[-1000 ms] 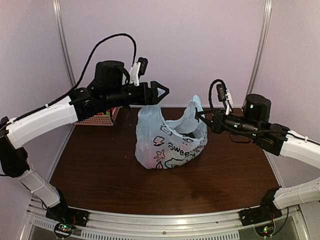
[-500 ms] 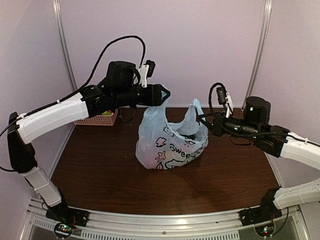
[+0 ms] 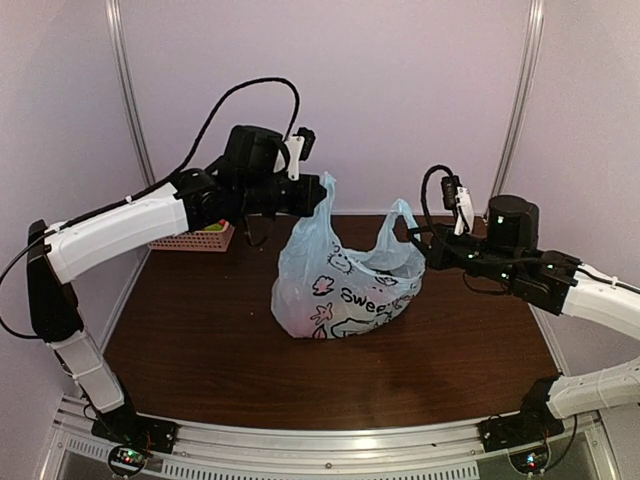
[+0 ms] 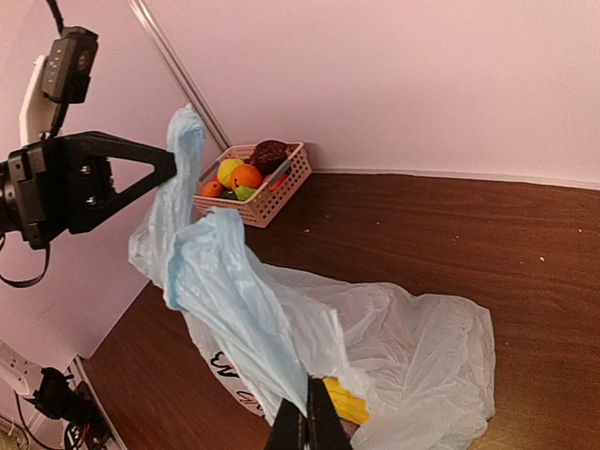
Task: Untie the knot of the plastic bag and take out the fruit
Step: Adjust the takeout bag at the center of the board.
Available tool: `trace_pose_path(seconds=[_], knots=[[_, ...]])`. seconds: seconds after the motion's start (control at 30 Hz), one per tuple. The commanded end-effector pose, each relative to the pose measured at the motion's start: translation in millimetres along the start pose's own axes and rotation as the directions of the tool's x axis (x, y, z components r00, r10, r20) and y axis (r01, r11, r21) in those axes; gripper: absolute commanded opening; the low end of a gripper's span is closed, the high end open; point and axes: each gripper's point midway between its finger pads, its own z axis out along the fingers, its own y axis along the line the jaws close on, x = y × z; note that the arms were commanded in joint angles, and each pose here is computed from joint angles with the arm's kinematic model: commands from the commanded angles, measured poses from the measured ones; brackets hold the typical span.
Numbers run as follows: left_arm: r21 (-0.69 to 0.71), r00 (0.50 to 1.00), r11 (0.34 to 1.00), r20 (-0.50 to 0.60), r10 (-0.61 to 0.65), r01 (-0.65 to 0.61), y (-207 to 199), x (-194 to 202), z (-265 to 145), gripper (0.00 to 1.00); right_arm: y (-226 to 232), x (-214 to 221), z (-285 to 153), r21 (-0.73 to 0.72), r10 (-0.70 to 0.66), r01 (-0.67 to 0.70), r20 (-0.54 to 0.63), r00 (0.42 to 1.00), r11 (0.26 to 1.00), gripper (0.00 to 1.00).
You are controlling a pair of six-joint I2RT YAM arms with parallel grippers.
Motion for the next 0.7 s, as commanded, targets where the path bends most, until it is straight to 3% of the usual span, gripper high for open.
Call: trace_pose_path(seconds=[0.0, 0.2, 0.3, 0.4, 0.53, 0.67], knots=[[0.065, 0.999, 0.998, 0.035, -0.016, 0.013, 11.5, -31.5, -5.5, 0.0, -49.6, -14.6, 7.4, 0.246, 0.048, -0.056, 0.039, 0.998, 0.968, 0.0], [0.165, 0.991, 0.985, 0.136, 0.018, -0.04, 39.0, -85.6, -19.2, 0.0, -66.9, -97.3, 22.3, 0.242, 0.055, -0.093, 0.162, 0.985, 0.966, 0.0], [0.215, 0.973, 0.971, 0.224, 0.058, -0.107, 44.3, -117.5, -38.0, 0.0, -49.8, -143.6, 14.8, 0.149, -0.005, -0.032, 0.246, 0.969, 0.988, 0.0], [0.304, 0.939, 0.922, 0.313, 0.142, -0.241, 27.1, -127.0, -58.8, 0.0, -25.6, -159.5, 4.2, 0.065, -0.08, 0.064, 0.284, 0.956, 0.996, 0.0], [0.435, 0.935, 0.849, 0.308, 0.174, -0.301, 11.8, -81.0, -63.6, 0.0, -22.4, -114.2, -3.8, -0.019, -0.083, 0.09, 0.236, 0.968, 0.996, 0.0], [0.455, 0.975, 0.867, 0.174, 0.136, -0.202, 22.8, 2.7, -53.4, 0.0, -47.3, -22.4, -14.2, -0.028, 0.034, -0.031, 0.11, 0.993, 0.999, 0.0]])
